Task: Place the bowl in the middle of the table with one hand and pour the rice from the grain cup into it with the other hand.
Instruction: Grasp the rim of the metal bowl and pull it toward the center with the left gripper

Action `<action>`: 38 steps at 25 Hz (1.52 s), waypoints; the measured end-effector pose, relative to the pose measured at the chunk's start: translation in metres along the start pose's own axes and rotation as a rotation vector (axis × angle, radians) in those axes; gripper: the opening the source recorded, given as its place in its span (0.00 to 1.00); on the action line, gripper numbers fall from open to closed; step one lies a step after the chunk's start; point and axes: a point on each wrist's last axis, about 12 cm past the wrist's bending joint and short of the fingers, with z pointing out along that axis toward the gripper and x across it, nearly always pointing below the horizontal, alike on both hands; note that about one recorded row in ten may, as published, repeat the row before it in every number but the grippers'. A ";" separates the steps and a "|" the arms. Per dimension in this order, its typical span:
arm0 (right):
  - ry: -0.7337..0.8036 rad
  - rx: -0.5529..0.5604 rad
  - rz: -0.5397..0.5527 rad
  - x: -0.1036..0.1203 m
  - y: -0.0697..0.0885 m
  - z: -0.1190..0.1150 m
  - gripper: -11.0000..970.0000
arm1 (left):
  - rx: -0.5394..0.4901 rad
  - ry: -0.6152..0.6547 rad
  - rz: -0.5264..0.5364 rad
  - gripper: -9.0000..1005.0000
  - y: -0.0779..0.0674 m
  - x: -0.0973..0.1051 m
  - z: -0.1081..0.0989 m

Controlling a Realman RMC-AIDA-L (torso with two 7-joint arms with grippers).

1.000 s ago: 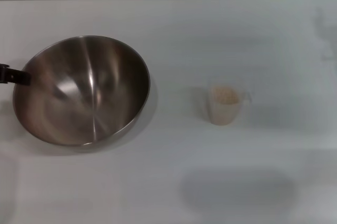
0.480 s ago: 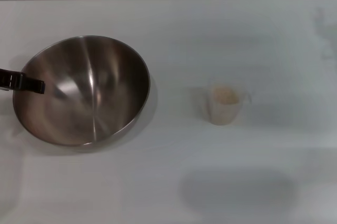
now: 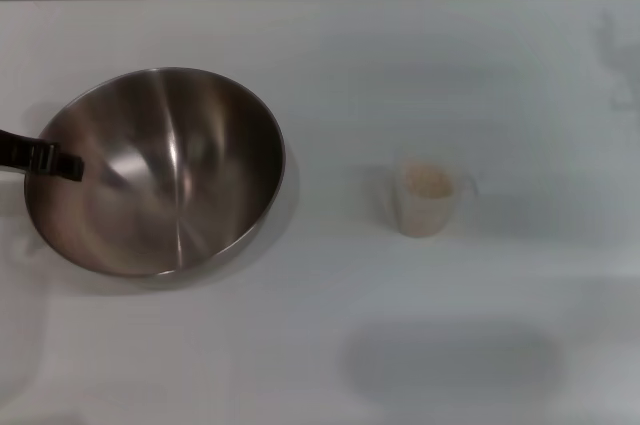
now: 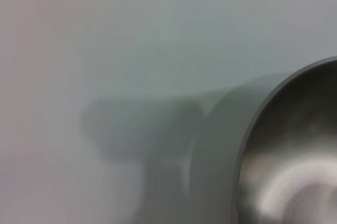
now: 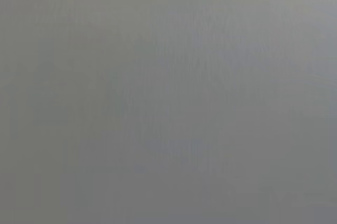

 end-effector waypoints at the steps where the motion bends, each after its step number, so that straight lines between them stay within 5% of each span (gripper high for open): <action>1: 0.001 0.000 -0.002 0.000 0.000 0.000 0.56 | 0.000 0.000 -0.001 0.65 0.000 -0.001 0.000; 15: 0.005 0.000 -0.001 0.001 -0.001 0.001 0.56 | 0.015 0.017 -0.006 0.11 -0.002 -0.003 0.000; 32: 0.004 -0.001 -0.001 0.000 0.000 0.001 0.56 | 0.184 -0.049 -0.107 0.05 0.010 -0.011 -0.010; 38: 0.004 -0.001 -0.002 0.000 -0.001 0.001 0.55 | 0.236 -0.084 -0.076 0.05 -0.002 -0.021 -0.014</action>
